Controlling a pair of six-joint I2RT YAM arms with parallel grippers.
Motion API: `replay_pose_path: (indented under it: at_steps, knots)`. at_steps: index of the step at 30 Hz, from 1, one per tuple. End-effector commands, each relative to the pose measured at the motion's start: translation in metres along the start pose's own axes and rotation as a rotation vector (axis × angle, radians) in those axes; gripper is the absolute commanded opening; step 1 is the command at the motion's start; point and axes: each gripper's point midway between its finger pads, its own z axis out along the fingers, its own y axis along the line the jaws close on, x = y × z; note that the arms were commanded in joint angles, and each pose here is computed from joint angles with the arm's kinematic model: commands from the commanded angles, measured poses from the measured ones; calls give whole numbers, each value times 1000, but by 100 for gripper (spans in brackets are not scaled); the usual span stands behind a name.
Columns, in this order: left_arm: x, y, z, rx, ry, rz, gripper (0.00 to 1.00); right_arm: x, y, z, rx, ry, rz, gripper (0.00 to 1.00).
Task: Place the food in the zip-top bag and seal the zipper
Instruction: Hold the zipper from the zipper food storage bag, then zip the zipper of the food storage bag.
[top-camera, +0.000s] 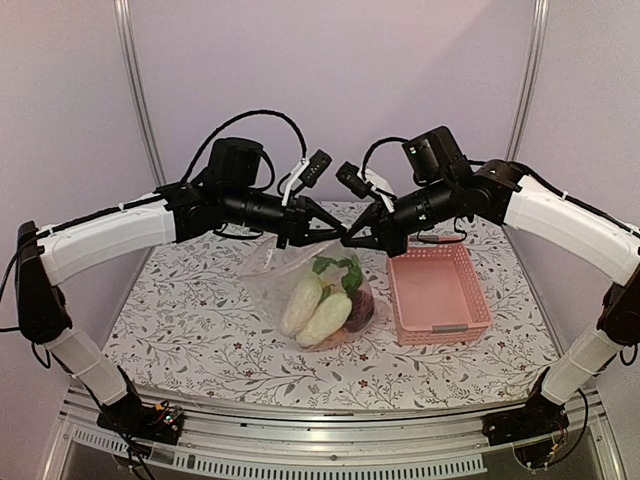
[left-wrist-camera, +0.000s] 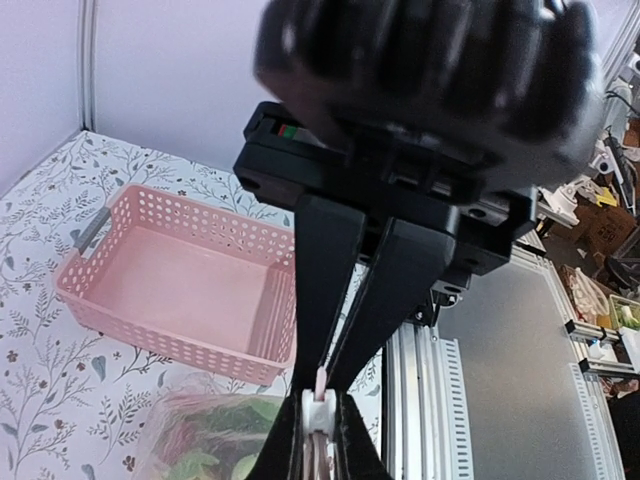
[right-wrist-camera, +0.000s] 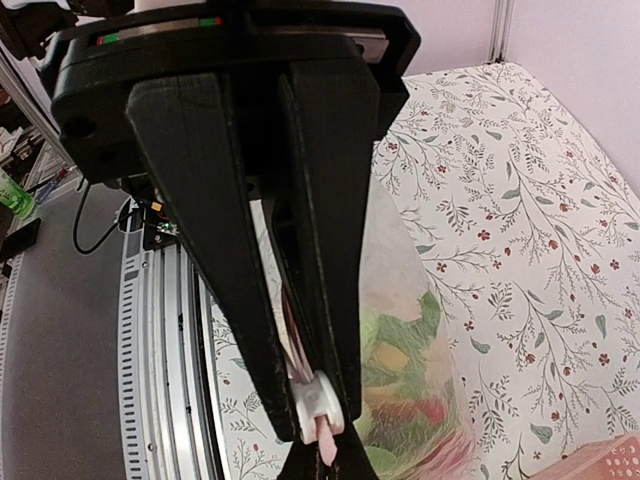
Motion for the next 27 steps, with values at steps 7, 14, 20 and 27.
replay_pose_path:
  at_steps: [7,14,20,27]
  knots:
    - [10,18,-28,-105,10,-3,5,-21,-32,-42,89,-136,43,0]
    - [32,31,-66,-201,22,-42,5,-9,-75,-81,176,-215,164,0]
    - [65,27,-80,-230,84,-90,5,5,-101,-92,230,-252,253,0]
    - [85,27,-98,-275,103,-127,5,16,-123,-100,300,-246,294,0]
